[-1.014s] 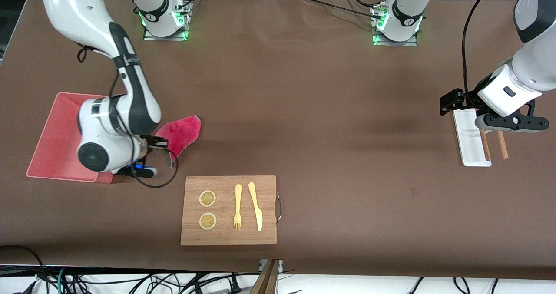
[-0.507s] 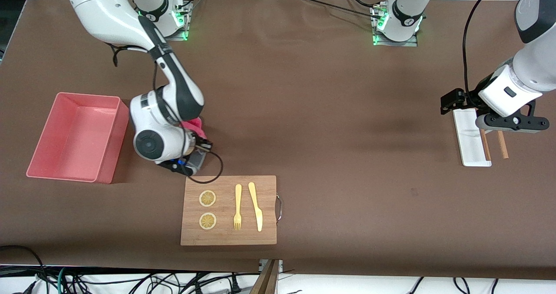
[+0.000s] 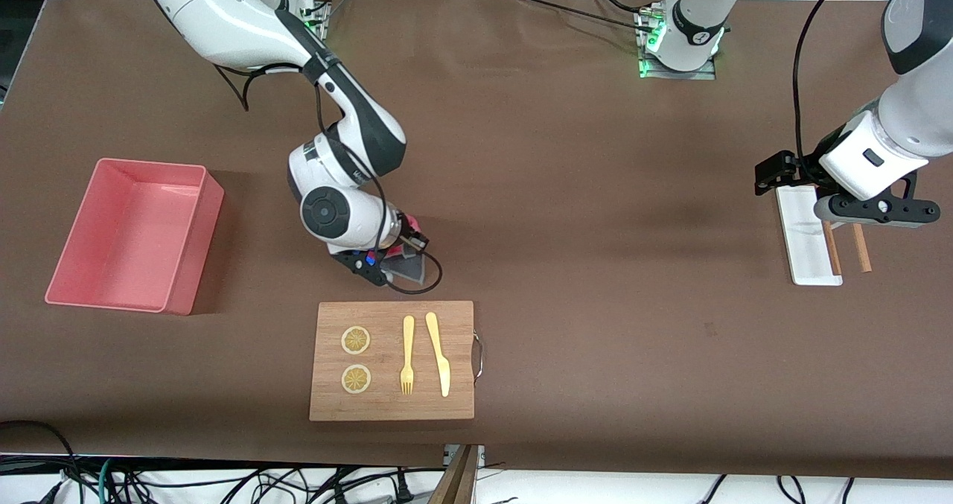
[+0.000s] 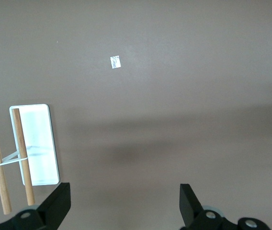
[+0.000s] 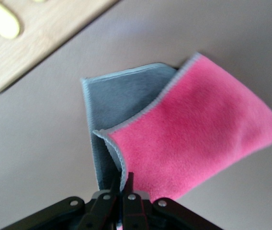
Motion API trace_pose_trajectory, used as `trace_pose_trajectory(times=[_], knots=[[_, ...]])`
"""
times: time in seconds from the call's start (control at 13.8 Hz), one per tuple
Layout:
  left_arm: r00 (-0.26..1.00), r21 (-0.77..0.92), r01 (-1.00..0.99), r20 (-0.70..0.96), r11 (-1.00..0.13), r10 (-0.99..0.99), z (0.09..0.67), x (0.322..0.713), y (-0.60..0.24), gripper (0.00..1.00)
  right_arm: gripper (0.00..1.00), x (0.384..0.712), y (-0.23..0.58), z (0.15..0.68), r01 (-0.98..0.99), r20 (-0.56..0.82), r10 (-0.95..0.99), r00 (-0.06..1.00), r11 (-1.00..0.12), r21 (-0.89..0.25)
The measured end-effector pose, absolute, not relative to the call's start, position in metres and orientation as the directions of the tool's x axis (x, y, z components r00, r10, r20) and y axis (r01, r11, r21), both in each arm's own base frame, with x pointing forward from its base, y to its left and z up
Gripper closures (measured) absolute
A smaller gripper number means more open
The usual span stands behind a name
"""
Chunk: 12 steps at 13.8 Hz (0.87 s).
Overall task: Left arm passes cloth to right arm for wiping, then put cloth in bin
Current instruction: 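Wipe the cloth across the table with the right gripper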
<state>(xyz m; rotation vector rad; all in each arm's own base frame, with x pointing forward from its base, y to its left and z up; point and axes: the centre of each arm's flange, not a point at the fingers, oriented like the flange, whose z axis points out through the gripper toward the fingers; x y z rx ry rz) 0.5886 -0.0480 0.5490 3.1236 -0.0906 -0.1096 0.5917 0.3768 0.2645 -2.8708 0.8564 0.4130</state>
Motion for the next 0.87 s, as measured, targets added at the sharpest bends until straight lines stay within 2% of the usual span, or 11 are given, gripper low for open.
trace_pose_trajectory(times=[0.36,0.87], knots=[[0.996,0.017,-0.062,-0.069,-0.998,-0.063,0.549,0.588,-0.051,0.00,0.98,0.590,0.370,0.263,-0.529,-0.312,-0.503,0.806,-0.848,-0.002],[0.995,0.017,-0.064,-0.069,-0.998,-0.065,0.549,0.588,-0.052,0.00,0.98,0.621,0.255,0.262,-0.330,-0.377,-0.341,0.861,-0.939,0.096]])
